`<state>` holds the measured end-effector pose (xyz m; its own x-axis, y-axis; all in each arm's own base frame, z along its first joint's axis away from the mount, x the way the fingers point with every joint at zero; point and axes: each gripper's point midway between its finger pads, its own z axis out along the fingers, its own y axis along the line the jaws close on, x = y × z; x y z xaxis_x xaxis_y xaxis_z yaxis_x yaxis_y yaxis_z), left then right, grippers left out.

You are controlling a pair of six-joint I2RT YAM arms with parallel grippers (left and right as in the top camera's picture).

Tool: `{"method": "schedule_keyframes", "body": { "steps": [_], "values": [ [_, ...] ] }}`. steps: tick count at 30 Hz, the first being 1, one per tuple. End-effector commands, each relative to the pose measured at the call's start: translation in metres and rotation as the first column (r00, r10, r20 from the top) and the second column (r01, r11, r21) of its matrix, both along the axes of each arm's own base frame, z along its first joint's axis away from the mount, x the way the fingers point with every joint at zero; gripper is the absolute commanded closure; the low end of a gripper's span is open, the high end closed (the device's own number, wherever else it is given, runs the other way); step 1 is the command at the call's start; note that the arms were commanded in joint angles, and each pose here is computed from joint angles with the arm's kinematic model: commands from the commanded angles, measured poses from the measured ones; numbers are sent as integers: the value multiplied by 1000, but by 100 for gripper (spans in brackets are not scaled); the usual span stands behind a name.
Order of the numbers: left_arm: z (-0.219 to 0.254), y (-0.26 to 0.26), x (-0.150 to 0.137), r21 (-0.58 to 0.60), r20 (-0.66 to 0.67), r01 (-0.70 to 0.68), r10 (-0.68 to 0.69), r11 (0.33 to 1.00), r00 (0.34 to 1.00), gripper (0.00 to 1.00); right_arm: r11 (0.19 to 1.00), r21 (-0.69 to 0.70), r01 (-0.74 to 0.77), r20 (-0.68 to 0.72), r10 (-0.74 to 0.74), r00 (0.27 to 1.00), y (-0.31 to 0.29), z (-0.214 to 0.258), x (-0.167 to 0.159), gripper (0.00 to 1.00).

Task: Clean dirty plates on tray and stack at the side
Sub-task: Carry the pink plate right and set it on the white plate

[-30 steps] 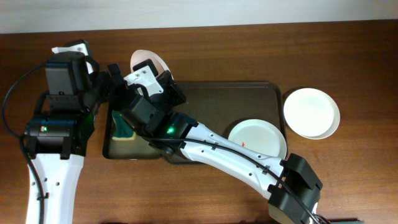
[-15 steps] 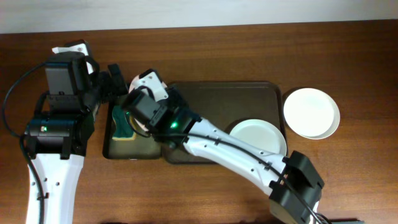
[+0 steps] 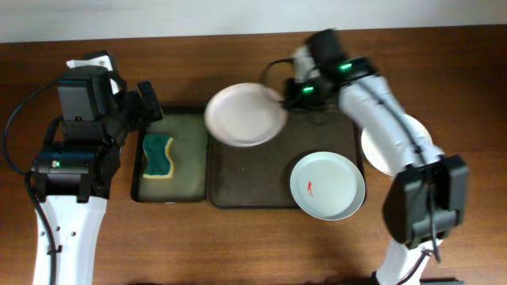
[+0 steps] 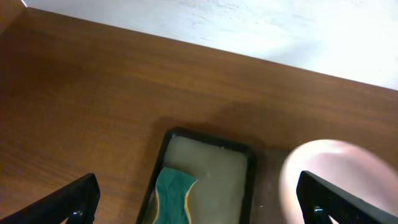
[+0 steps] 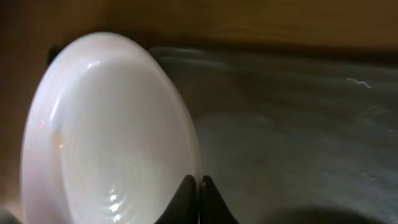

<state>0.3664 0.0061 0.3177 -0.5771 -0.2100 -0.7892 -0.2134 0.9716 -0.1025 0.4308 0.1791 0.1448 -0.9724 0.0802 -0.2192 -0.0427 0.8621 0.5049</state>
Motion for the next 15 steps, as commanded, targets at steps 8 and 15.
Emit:
{"method": "schedule_keyframes", "body": {
  "steps": [8, 15],
  "values": [
    [4, -1, -2, 2, 11, 12, -12, 1000, 1000, 0, 870, -180, 459, -222, -491, 843, -287, -10, -63, 96],
    [4, -1, -2, 2, 11, 12, -12, 1000, 1000, 1, 741, -332, 584, -280, -669, 689, -367, -31, -121, 96]
  ]
}}
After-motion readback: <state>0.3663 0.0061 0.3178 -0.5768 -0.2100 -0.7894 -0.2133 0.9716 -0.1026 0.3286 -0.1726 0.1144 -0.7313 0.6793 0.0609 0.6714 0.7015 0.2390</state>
